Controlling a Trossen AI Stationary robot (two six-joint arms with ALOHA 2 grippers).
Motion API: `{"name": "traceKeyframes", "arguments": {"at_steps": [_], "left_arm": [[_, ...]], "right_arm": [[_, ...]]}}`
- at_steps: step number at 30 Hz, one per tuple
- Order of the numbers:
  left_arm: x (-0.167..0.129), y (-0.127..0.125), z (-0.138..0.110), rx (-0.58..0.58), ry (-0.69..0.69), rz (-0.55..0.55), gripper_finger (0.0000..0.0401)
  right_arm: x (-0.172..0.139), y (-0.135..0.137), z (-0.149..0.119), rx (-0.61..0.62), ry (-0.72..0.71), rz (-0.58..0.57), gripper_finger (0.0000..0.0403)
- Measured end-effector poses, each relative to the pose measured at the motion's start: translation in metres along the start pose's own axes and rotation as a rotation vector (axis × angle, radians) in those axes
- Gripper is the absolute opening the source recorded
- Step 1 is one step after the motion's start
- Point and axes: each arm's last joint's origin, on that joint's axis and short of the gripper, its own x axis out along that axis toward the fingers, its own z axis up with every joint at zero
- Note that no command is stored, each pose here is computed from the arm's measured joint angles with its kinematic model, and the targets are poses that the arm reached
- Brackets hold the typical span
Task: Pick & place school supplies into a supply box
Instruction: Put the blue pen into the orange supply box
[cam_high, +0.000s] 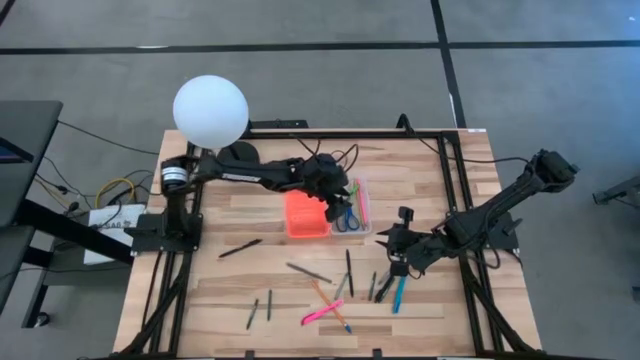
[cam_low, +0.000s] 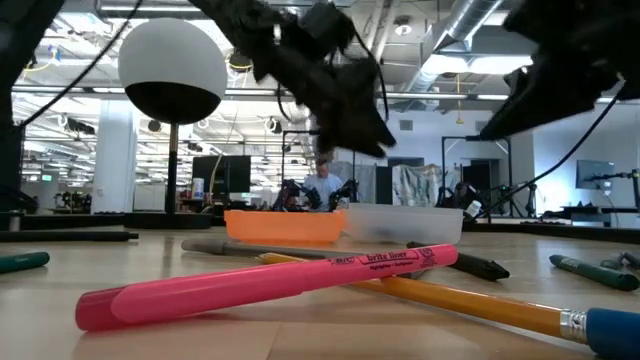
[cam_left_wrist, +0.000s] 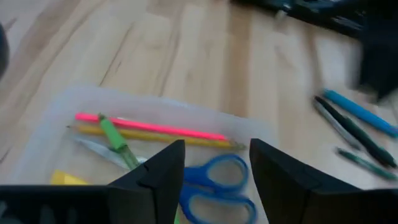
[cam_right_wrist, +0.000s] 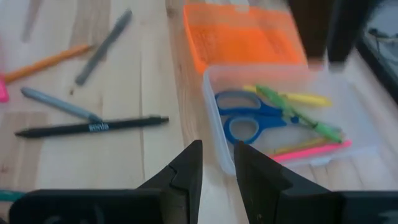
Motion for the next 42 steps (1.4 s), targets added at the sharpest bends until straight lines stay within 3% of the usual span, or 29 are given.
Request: {"name": "traceKeyframes", "arguments": {"at_steps": [3,7,14,20,25,32,35,42], "left_arm": [[-0.021,-0.023,0.001,0.076,0.068,0.018,0.0171],[-0.043,-0.064,-0.01,0.2,0.19,0.125,0.0166],[-0.071,-0.135,-0.038,0.427,0.269,0.358,0.0159],[-0.085,-0.173,-0.066,0.521,0.29,0.509,0.0158],[-0.085,-0.182,-0.088,0.545,0.232,0.646,0.0158],[-0.081,-0.176,-0.111,0.451,0.211,0.703,0.0158],[-0.08,-0.174,-0.123,0.441,0.205,0.723,0.0158],[-0.08,-0.171,-0.147,0.408,0.213,0.743,0.0158]], "right_arm": [[0.003,-0.001,-0.012,0.018,0.034,0.01,0.0086],[0.006,0.001,-0.022,0.057,0.094,0.096,0.0086],[0.001,0.013,-0.033,0.113,0.156,0.253,0.0086],[-0.01,0.027,-0.036,0.168,0.191,0.37,0.0086],[-0.021,0.039,-0.041,0.244,0.236,0.434,0.0086],[-0.033,0.049,-0.048,0.321,0.228,0.433,0.0086],[-0.037,0.053,-0.05,0.275,0.213,0.443,0.0086],[-0.024,0.072,-0.057,0.037,0.183,0.502,0.0086]]}}
